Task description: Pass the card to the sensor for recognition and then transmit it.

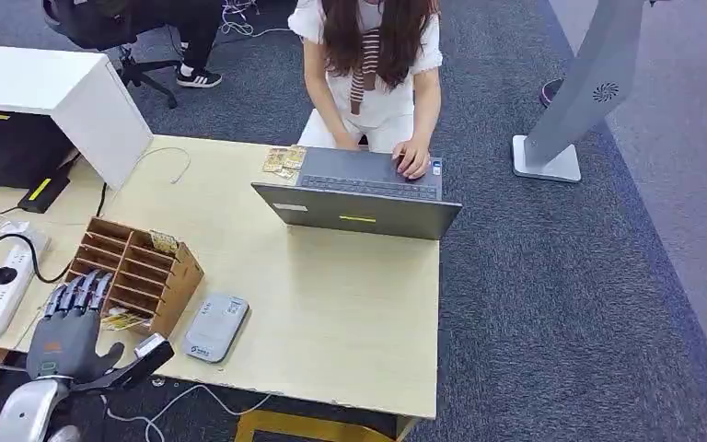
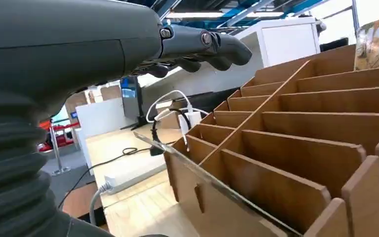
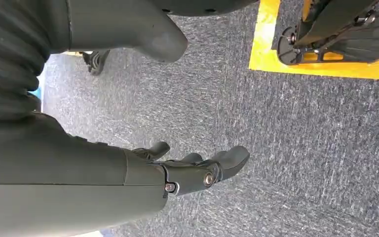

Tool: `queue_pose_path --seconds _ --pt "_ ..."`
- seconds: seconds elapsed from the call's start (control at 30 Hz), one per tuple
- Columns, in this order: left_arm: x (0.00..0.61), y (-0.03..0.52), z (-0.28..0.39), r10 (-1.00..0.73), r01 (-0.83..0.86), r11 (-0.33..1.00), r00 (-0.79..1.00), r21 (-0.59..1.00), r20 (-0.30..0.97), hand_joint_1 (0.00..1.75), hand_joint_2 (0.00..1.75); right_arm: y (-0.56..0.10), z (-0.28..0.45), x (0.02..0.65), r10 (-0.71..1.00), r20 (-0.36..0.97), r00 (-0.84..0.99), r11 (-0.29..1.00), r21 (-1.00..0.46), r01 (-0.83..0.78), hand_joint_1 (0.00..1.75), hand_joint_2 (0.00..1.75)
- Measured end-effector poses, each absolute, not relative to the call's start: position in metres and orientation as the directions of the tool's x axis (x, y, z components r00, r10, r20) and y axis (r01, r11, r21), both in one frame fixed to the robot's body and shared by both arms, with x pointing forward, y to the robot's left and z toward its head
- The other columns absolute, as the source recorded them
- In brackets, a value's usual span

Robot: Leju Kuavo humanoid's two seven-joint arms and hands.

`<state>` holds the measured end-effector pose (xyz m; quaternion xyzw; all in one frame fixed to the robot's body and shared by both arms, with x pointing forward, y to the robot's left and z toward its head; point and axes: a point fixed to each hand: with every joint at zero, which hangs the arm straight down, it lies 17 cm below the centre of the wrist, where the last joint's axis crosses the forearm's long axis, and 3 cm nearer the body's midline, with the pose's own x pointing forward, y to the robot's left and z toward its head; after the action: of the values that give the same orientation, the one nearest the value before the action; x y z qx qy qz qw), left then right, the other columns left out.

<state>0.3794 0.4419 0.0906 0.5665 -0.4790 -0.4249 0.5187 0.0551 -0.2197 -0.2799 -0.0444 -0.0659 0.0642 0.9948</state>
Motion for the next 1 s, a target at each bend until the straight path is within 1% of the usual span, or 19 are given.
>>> queue_pose_path --seconds 0.17,0.5,1.0 --pt "0.38 0.4514 0.0881 -0.979 -0.094 -0.007 0.202 0.996 0.013 0.0 1.75 -0.2196 -0.2799 0.055 0.144 0.124 0.982 0.986 -0.098 -0.132 0.0 1.75" --pt "0.3797 0.4524 0.0825 -0.979 -0.074 -0.01 0.204 0.997 0.006 0.0 1.75 -0.2197 -0.2799 0.055 0.146 0.125 0.981 0.986 -0.099 -0.134 0.0 1.75" --pt "0.3883 0.4489 0.0912 -0.981 -0.101 -0.015 0.195 0.995 0.005 0.0 1.75 -0.2195 -0.2798 0.0557 0.15 0.127 0.981 0.986 -0.099 -0.138 0.0 1.75"
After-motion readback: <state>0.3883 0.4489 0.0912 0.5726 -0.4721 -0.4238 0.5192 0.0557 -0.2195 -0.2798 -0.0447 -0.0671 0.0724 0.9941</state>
